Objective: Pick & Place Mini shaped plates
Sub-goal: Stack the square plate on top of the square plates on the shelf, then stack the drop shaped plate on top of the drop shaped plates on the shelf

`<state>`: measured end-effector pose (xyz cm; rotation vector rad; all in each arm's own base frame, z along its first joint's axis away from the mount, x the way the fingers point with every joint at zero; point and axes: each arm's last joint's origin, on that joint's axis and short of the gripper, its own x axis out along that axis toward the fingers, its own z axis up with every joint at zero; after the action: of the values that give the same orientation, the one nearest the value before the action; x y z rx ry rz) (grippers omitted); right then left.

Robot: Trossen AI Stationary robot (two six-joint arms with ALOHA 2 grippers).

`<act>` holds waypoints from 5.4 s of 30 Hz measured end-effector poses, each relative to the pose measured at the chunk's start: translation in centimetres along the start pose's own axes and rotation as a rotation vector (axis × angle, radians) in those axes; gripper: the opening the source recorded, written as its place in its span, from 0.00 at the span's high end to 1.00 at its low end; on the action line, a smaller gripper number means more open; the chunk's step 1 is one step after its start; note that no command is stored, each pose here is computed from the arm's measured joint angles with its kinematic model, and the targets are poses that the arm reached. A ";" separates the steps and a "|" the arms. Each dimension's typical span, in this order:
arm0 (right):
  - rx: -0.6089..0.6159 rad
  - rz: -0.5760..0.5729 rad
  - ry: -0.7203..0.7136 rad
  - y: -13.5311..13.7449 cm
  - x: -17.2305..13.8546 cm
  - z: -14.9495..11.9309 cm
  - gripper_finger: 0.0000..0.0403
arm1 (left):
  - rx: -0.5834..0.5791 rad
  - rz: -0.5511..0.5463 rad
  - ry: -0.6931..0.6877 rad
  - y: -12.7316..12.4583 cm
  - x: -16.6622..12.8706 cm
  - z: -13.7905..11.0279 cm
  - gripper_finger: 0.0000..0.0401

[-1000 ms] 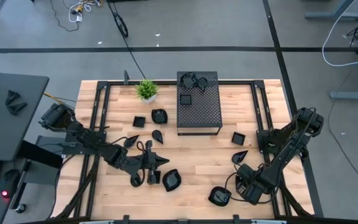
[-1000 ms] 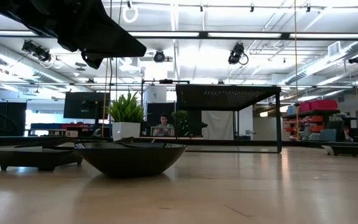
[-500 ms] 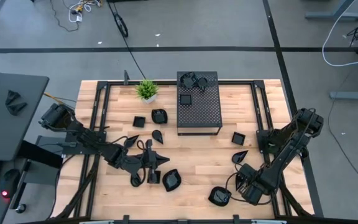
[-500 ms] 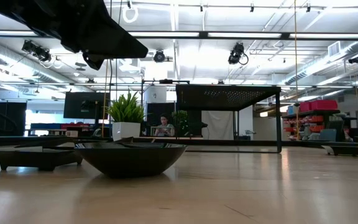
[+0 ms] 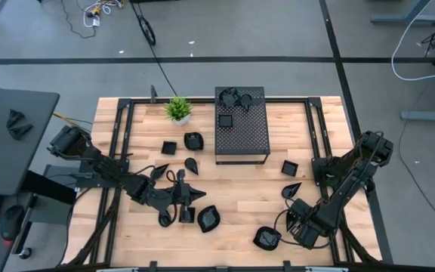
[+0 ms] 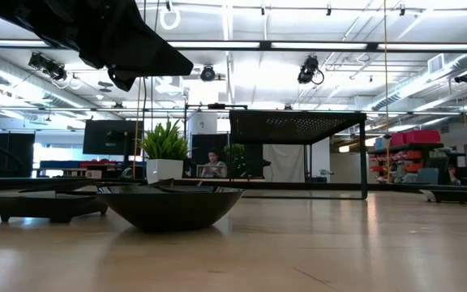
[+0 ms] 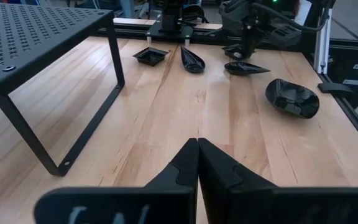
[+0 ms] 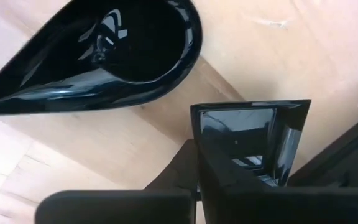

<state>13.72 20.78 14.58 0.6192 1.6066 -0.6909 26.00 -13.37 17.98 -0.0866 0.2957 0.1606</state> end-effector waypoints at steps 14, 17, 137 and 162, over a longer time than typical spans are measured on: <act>-0.072 -0.001 -0.040 1.4 -4.2 -0.7 1.00 | -0.001 0.001 0.000 0.0 0.0 0.0 0.97; -0.085 -0.009 -0.086 1.6 -5.6 -0.6 1.00 | -0.001 0.002 0.000 0.1 0.0 0.0 0.97; -0.697 -0.290 -0.879 -1.3 -20.2 31.4 0.71 | 0.000 0.028 0.005 0.7 0.4 0.1 0.97; -0.740 0.487 -1.057 7.0 -14.8 10.8 0.81 | -0.026 -0.003 0.011 0.5 0.4 0.1 0.97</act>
<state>28.10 17.41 27.50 0.0230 0.5757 0.0226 26.35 -12.76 17.93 -0.1135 0.3044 0.1607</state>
